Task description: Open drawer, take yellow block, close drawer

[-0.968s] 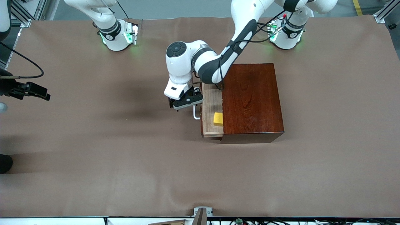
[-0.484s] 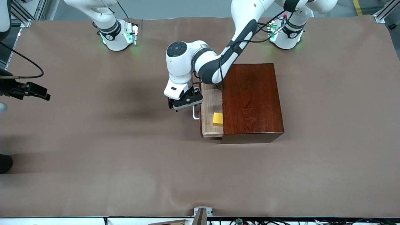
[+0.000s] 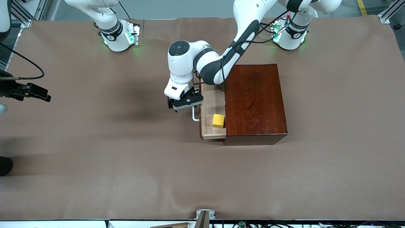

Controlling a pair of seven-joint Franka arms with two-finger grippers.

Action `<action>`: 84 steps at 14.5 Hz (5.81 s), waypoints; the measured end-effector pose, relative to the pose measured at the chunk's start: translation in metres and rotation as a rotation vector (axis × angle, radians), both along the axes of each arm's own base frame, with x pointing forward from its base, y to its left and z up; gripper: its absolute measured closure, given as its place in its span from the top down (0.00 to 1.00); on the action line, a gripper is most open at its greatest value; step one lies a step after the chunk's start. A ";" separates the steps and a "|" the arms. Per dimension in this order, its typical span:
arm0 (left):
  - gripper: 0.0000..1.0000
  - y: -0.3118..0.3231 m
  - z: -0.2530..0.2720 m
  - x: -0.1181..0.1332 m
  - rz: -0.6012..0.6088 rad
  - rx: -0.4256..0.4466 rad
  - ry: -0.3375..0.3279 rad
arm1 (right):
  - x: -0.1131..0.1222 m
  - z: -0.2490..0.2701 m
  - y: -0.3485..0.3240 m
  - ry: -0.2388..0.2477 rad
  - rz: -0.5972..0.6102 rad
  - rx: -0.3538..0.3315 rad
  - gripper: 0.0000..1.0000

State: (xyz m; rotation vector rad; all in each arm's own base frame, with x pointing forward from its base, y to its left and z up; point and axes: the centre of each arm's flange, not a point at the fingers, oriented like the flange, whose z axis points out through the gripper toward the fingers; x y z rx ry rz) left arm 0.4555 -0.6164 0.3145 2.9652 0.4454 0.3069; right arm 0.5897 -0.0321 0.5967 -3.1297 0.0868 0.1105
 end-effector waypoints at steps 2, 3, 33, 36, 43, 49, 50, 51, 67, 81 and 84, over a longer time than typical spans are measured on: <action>1.00 -0.006 0.002 -0.006 -0.026 -0.029 0.016 | 0.000 0.000 0.000 0.000 0.000 0.000 1.00; 1.00 -0.007 0.003 -0.006 -0.032 -0.038 0.017 | 0.000 0.000 0.000 0.000 0.000 0.000 1.00; 1.00 0.429 0.171 0.225 0.266 0.145 0.090 | -0.047 -0.043 0.380 0.032 -0.989 0.120 1.00; 1.00 0.465 0.182 0.215 0.200 0.168 0.102 | -0.054 -0.078 0.441 0.030 -1.154 0.165 1.00; 1.00 0.540 0.209 0.196 0.069 0.143 0.127 | -0.050 -0.178 0.516 0.019 -1.292 0.242 1.00; 1.00 0.578 0.226 0.181 -0.079 0.168 0.179 | -0.042 -0.222 0.542 0.020 -1.327 0.253 1.00; 1.00 0.583 0.228 0.179 -0.093 0.171 0.185 | -0.042 -0.226 0.544 0.022 -1.332 0.250 1.00; 1.00 0.586 0.231 0.177 -0.105 0.171 0.188 | -0.042 -0.230 0.546 0.025 -1.342 0.247 1.00; 1.00 0.597 0.241 0.166 -0.160 0.146 0.213 | -0.040 -0.281 0.565 0.032 -1.431 0.280 0.83; 1.00 0.590 0.265 0.151 -0.170 0.139 0.212 | 0.006 -0.106 0.449 0.205 -1.180 0.103 0.56; 1.00 0.580 0.286 0.134 -0.184 0.108 0.218 | 0.027 -0.090 0.364 0.206 -0.917 0.046 0.56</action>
